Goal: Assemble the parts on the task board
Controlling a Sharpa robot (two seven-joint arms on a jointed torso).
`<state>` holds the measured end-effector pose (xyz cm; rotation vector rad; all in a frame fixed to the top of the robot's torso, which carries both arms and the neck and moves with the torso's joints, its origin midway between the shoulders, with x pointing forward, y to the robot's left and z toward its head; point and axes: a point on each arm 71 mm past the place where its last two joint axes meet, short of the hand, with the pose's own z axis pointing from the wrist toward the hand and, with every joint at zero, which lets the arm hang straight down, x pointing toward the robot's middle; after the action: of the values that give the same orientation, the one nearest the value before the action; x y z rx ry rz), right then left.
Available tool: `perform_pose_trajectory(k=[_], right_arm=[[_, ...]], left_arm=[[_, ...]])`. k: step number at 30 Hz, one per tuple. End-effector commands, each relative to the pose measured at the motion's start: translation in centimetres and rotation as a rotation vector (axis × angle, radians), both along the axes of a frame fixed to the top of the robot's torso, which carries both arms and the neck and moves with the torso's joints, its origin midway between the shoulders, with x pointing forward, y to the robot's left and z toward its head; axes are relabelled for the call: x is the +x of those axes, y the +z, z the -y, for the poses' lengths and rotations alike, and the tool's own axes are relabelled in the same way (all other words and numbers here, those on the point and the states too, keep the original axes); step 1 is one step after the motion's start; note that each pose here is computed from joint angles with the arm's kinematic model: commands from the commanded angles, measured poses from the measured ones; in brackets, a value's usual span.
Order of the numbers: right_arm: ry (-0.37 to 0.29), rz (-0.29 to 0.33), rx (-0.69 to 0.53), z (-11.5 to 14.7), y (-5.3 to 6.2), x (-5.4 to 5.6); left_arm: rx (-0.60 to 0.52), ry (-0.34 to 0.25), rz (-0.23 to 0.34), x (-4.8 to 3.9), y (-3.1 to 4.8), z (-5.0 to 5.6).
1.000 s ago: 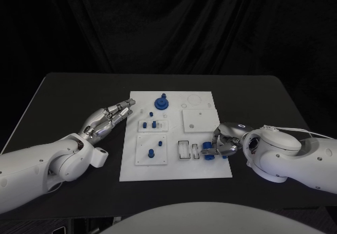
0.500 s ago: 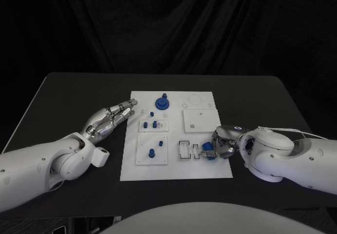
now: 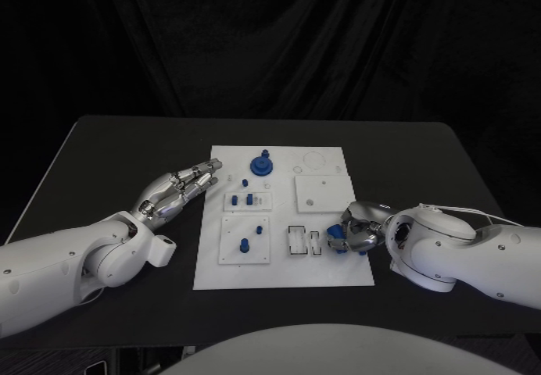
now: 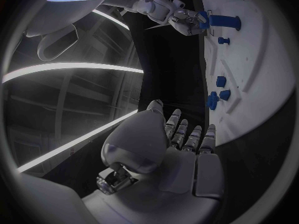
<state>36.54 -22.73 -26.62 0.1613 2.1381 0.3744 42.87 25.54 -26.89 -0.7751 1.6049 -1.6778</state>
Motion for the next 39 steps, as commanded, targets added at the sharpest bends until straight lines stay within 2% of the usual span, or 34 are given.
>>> perform_pose_trajectory(k=[1,5,11,17,39], right_arm=[[-0.062,-0.010,0.140,-0.3,0.0,-0.5],[-0.077,0.008,0.206,-0.8,0.5,-0.8],[-0.085,-0.023,0.238,-1.5,0.4,-1.0],[-0.078,-0.044,0.241,-2.2,0.2,-0.9],[-0.049,-0.053,0.255,-4.3,-0.2,-0.6]], left_arm=[[-0.099,-0.023,0.114,-0.22,1.00,0.1],[-0.098,-0.024,0.110,-0.21,0.95,0.1],[-0.098,-0.028,0.105,-0.18,0.87,0.2],[-0.098,-0.033,0.100,-0.17,0.82,0.3],[-0.093,-0.043,0.080,-0.07,0.60,0.4]])
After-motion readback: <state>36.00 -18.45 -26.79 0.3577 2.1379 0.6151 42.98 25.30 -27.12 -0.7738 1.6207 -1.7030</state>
